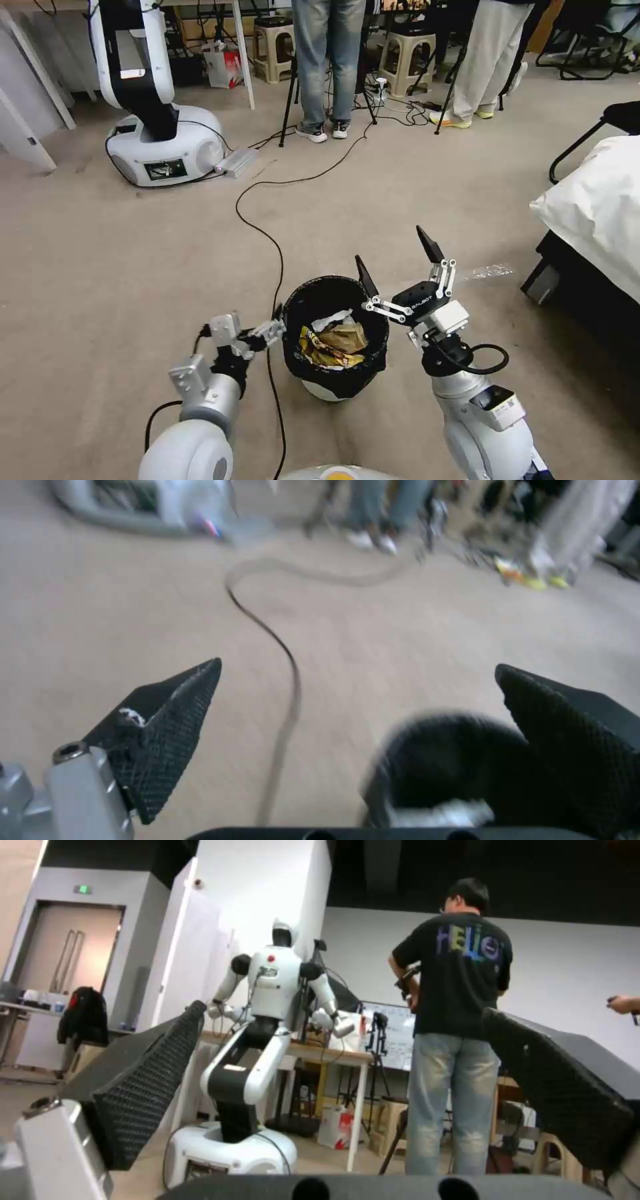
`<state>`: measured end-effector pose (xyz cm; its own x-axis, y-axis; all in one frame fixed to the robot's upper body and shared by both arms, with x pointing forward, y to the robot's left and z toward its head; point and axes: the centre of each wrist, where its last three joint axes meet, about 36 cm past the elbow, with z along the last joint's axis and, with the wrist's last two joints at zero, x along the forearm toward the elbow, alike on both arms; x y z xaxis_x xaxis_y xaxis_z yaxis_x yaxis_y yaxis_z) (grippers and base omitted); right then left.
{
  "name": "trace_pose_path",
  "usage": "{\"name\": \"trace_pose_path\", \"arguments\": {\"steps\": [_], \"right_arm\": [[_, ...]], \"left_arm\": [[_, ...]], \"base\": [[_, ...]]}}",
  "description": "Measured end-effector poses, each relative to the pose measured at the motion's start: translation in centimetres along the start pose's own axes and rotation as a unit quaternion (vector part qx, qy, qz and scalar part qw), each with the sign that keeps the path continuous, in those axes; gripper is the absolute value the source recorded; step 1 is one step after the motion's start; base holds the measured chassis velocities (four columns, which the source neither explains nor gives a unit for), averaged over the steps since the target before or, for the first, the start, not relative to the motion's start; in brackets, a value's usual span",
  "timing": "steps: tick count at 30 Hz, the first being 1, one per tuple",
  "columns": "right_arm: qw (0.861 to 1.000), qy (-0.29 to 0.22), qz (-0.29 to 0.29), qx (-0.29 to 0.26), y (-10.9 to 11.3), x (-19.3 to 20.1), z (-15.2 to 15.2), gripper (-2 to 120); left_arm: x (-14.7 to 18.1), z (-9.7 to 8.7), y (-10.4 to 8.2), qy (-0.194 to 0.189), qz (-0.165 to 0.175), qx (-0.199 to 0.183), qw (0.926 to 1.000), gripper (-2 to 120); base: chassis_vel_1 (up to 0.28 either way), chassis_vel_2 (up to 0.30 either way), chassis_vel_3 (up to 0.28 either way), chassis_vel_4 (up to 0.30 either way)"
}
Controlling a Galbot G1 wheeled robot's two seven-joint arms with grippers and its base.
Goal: Pick up the trash bin, then pick up the garbage from the floor and place it into the trash bin.
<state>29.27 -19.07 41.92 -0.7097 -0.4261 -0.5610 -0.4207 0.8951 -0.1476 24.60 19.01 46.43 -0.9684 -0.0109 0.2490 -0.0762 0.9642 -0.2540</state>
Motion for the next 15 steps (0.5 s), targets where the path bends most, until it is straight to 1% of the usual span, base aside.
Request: {"name": "trace_pose_path", "arguments": {"steps": [1, 2, 4, 5, 6, 7, 8, 9, 10, 13, 14, 15], "right_arm": [[1.0, 0.0, 0.002, 0.001, 0.0, 0.0, 0.0, 100], [1.0, 0.0, 0.002, 0.001, 0.0, 0.0, 0.0, 100], [1.0, 0.004, 0.013, 0.004, 0.1, -0.1, 0.1, 100], [0.999, 0.022, 0.042, 0.006, 0.6, 0.0, 0.1, 100], [0.999, 0.022, 0.042, 0.006, 0.6, 0.0, 0.1, 100], [0.998, 0.039, 0.059, 0.002, 1.1, 0.3, 0.1, 100], [0.995, 0.065, 0.081, -0.009, 2.3, 0.7, 0.1, 100], [0.993, 0.075, 0.088, -0.012, 2.8, 0.9, 0.1, 100], [0.993, 0.075, 0.088, -0.012, 2.8, 0.9, 0.1, 100], [0.988, 0.111, 0.104, -0.009, 4.3, 2.0, 0.6, 100], [0.988, 0.115, 0.106, -0.009, 4.5, 2.1, 0.6, 100], [0.988, 0.115, 0.106, -0.009, 4.5, 2.1, 0.6, 100]], "left_arm": [[0.3, -0.1, 0.0, -0.022, -0.011, -0.014, 0.9996, 100], [0.3, -0.1, 0.0, -0.022, -0.011, -0.014, 0.9996, 100], [0.9, 0.2, 0.0, -0.066, -0.025, -0.06, 0.9957, 100], [1.3, 1.2, 0.1, -0.115, -0.025, -0.11, 0.9869, 100], [1.3, 1.2, 0.1, -0.115, -0.025, -0.11, 0.9869, 100], [1.4, 1.9, 0.2, -0.133, -0.025, -0.124, 0.9829, 100], [1.6, 3.2, 0.3, -0.159, -0.03, -0.141, 0.9767, 100], [1.8, 3.9, 0.4, -0.168, -0.033, -0.147, 0.9742, 100], [1.8, 3.9, 0.4, -0.168, -0.033, -0.147, 0.9742, 100], [2.2, 6.5, 0.8, -0.184, -0.054, -0.166, 0.9674, 100], [2.2, 6.9, 0.9, -0.186, -0.059, -0.169, 0.966, 100], [2.2, 6.9, 0.9, -0.186, -0.059, -0.169, 0.966, 100]], "base": [[0.0, 0.0, 0.0, 0.0], [0.0, 0.0, 0.0, 0.0], [0.0, 0.0, 0.0, 0.0], [0.0, 0.0, 0.0, 0.0], [0.0, 0.0, 0.0, 0.0], [0.0, 0.0, 0.0, 0.0], [0.0, 0.0, 0.0, 0.0], [0.0, 0.0, 0.0, 0.0], [0.0, 0.0, 0.0, 0.0], [0.0, 0.0, 0.0, 0.0], [0.0, 0.0, 0.0, 0.0], [0.0, 0.0, 0.0, 0.0]]}}
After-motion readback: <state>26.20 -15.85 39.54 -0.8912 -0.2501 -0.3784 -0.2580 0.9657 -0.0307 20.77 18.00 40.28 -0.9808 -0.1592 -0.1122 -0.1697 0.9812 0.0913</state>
